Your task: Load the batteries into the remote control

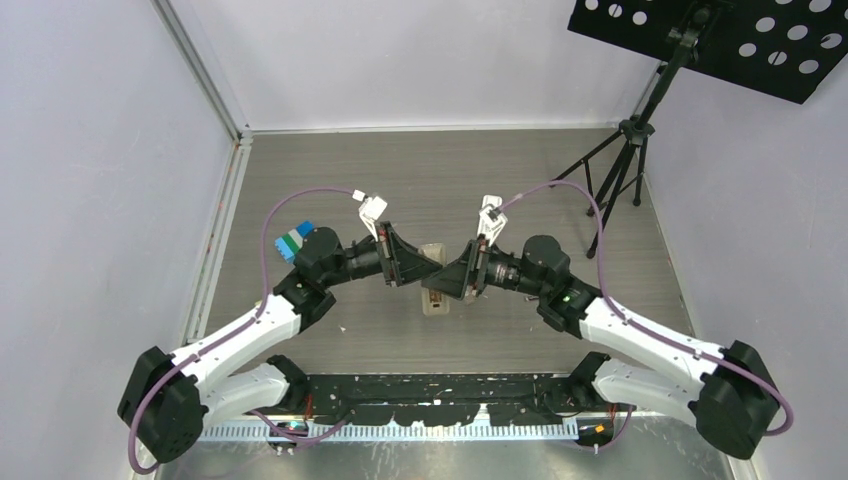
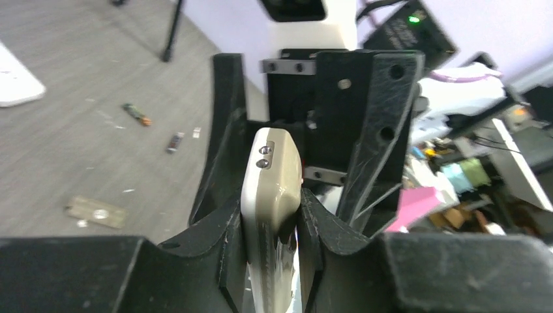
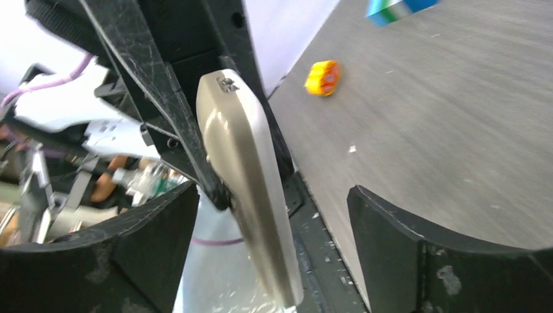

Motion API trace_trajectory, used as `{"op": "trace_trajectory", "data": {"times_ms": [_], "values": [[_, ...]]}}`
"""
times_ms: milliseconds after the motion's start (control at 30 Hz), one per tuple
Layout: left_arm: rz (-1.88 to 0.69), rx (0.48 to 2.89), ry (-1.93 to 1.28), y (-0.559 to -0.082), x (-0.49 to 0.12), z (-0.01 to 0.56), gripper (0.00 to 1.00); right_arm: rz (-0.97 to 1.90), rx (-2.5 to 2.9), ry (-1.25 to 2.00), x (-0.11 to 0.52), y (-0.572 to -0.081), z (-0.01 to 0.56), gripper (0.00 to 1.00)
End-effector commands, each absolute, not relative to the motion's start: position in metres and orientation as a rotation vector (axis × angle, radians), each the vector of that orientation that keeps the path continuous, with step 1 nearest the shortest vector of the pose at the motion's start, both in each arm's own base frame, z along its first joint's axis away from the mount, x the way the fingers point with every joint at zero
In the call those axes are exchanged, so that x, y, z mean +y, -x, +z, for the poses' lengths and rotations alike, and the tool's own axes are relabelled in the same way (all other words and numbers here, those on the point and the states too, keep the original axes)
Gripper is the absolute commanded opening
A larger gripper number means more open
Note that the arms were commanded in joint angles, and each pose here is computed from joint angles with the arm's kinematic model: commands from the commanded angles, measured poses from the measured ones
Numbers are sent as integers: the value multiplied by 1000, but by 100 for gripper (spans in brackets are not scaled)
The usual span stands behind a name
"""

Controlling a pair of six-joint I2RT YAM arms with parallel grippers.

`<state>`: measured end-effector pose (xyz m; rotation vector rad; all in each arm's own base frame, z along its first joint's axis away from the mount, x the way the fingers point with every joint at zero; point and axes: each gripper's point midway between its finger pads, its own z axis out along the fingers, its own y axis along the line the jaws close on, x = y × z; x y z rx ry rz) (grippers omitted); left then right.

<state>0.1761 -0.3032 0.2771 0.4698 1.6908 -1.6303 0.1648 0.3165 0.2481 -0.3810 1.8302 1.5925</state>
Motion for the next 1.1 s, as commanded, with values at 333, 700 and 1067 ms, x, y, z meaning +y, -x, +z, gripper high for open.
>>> {"op": "trace_trajectory", "data": {"times_ms": [333,700,1067], "values": [[-1127,1510,-614,-258,-282,230,0,273,2177,-516,117,-249,159,76],[-1228,1583,-658,-270,-300,212,0,-35,2481,-529,97,-262,93,47],[-1257,1645,-603,-280,-302,195,0,-77,2525,-509,76,-299,66,51]]}}
